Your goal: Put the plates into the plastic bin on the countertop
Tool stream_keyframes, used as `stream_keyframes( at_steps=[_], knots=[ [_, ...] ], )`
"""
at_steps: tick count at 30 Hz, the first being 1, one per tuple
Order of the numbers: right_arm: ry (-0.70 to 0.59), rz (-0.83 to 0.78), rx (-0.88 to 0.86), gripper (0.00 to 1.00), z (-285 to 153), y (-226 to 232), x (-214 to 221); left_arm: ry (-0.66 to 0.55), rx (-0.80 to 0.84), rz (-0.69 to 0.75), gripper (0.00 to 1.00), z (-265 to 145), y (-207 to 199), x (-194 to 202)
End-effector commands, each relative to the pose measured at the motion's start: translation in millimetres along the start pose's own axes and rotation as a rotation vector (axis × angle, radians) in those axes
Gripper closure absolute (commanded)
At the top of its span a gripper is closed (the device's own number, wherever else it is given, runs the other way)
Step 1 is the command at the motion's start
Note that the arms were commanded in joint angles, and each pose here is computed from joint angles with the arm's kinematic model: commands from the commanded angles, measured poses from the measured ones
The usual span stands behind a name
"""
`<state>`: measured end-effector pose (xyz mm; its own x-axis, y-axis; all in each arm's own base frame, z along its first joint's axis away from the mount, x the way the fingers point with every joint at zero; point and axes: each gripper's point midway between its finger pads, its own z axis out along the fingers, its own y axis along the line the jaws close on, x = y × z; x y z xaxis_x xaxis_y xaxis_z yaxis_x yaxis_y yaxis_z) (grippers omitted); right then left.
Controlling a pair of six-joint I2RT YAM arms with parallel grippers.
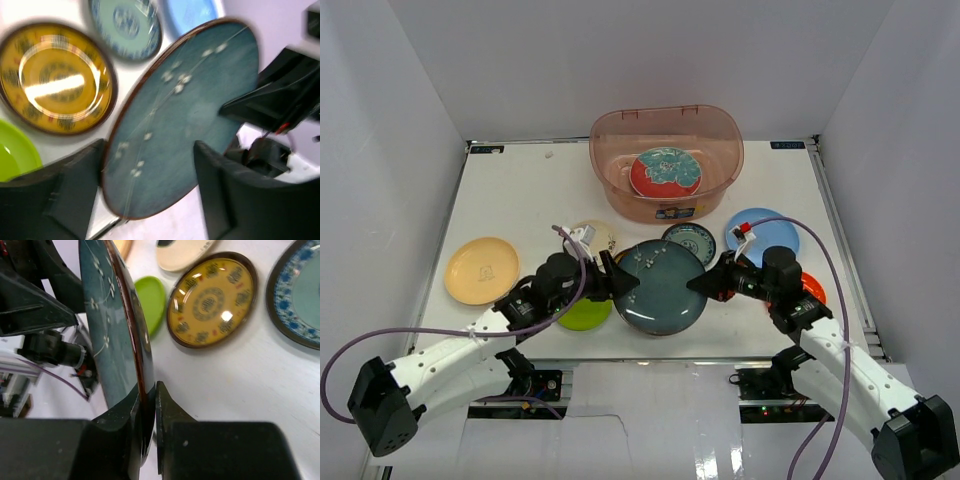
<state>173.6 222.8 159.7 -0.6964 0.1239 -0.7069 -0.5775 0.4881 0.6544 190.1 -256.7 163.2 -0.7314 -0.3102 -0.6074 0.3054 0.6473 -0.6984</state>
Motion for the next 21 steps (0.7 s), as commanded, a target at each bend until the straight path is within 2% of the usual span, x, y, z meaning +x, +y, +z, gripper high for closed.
stream_keyframes(
  at_steps=[1,3,6,7,9,10,12,14,15,17,19,20,21],
  knots=[
    [-0.149,-0.097,-0.165,0.92,-0.2,51.1,-57.5,-0.226,0.063,0.111,0.18,-31.9,-55.5,-78.5],
    [-0.227,-0.127,-0.167,0.92,-1.9,68.8,-98.2,-0.275,0.009,0.149,0.08,-43.3,-55.9,-96.6],
    [-0.288,-0.125,-0.133,0.92,4.0,73.5,-141.6,-0.346,-0.116,0.241,0.02,-67.0,-41.2,-118.1],
    [-0.333,-0.149,-0.146,0.92,0.5,87.0,-168.5,-0.384,-0.13,0.256,0.02,-78.4,-45.6,-130.6],
    [-0.356,-0.122,-0.099,0.92,9.9,73.2,-194.3,-0.446,-0.213,0.292,0.02,-98.0,-32.1,-142.4],
    [-0.403,-0.148,-0.108,0.92,7.7,80.9,-217.0,-0.449,-0.242,0.305,0.02,-101.5,-23.8,-140.7],
    [-0.446,-0.123,-0.016,0.92,18.9,50.4,-243.9,-0.49,-0.269,0.296,0.02,-112.3,-13.6,-141.9],
    [-0.504,-0.157,0.033,0.92,20.7,43.8,-279.7,-0.49,-0.287,0.282,0.02,-111.9,2.8,-130.1],
    [-0.494,-0.163,0.106,0.92,34.1,16.4,-287.2,-0.498,-0.292,0.275,0.02,-111.9,8.4,-127.1],
    [-0.54,-0.203,0.197,0.92,36.5,5.3,-322.7,-0.511,-0.274,0.267,0.02,-113.2,10.0,-124.5],
    [-0.509,-0.217,0.279,0.92,59.7,-30.1,-334.3,-0.522,-0.246,0.29,0.02,-119.2,4.3,-126.6],
    [-0.527,-0.239,0.277,0.92,60.9,-24.1,-354.8,-0.535,-0.255,0.298,0.02,-122.1,5.0,-129.4],
    [-0.49,-0.227,0.31,0.92,80.5,-49.9,-353.1,-0.554,-0.27,0.316,0.02,-127.1,5.7,-134.0]
  ],
)
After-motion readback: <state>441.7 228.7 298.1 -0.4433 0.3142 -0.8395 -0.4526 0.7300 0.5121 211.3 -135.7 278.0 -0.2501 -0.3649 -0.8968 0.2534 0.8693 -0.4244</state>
